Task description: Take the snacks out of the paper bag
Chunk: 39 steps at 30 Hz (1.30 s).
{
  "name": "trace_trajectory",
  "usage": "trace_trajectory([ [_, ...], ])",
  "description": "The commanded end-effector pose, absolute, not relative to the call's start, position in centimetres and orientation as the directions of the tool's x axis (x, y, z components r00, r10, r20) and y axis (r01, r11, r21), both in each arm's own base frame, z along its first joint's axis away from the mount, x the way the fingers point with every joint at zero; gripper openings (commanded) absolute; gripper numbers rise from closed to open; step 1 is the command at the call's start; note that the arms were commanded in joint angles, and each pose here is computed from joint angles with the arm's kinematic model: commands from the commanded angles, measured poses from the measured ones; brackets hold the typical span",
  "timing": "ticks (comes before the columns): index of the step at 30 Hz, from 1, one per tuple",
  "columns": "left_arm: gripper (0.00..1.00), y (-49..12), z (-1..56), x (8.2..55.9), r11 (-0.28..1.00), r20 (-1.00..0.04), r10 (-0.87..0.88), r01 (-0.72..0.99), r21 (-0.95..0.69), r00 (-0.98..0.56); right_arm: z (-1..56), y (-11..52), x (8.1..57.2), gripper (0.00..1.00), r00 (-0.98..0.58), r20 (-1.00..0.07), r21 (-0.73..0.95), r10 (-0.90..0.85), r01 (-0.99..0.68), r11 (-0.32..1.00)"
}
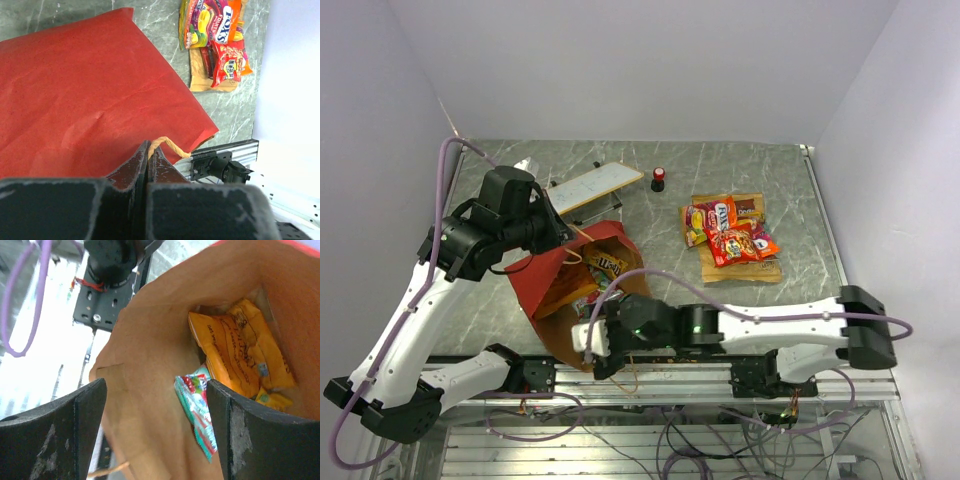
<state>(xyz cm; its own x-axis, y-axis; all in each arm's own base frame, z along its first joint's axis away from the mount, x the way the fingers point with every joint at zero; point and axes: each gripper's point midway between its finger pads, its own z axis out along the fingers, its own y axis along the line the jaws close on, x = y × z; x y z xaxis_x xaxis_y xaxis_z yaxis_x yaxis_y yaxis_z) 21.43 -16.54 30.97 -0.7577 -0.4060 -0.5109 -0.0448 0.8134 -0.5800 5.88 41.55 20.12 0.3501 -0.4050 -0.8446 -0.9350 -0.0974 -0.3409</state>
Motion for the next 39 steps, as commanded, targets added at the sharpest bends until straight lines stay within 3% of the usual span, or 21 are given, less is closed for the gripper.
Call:
trace_trajectory([
  [1,0.07,-16.2,31.7,21.2,0.807,-0.509,-0.421,-0.054,-0.587,-0.750,20.4,44.9,7.7,0.82,0.608,-0.733,-0.606,-0.306,-0.788,-0.112],
  [5,0.07,-16.0,31.4,20.8,0.810,-0.495,-0.422,-0.070,-0.582,-0.760,18.1,46.8,9.0,0.84,0.660,-0.688,-0.654,-0.302,-0.744,-0.138],
  [14,0.07,-15.9,30.9,20.4,0.820,-0.478,-0.409,-0.084,-0.566,-0.777,14.4,48.2,14.8,0.83,0.660,-0.690,-0.656,-0.298,-0.744,-0.127],
  [26,0.07,-16.2,31.4,20.9,0.819,-0.491,-0.405,-0.068,-0.569,-0.772,10.0,49.2,16.5,0.71,0.683,-0.646,-0.658,-0.340,-0.725,-0.204],
  [37,0.07,-15.6,31.0,21.2,0.826,-0.517,-0.415,-0.072,-0.559,-0.749,8.4,52.1,18.7,0.70,0.720,-0.592,-0.711,-0.363,-0.678,-0.185],
  [39,0.07,-15.8,31.2,21.1,0.829,-0.501,-0.408,-0.078,-0.554,-0.763,8.6,52.2,19.1,0.61,0.728,-0.571,-0.725,-0.378,-0.664,-0.182],
])
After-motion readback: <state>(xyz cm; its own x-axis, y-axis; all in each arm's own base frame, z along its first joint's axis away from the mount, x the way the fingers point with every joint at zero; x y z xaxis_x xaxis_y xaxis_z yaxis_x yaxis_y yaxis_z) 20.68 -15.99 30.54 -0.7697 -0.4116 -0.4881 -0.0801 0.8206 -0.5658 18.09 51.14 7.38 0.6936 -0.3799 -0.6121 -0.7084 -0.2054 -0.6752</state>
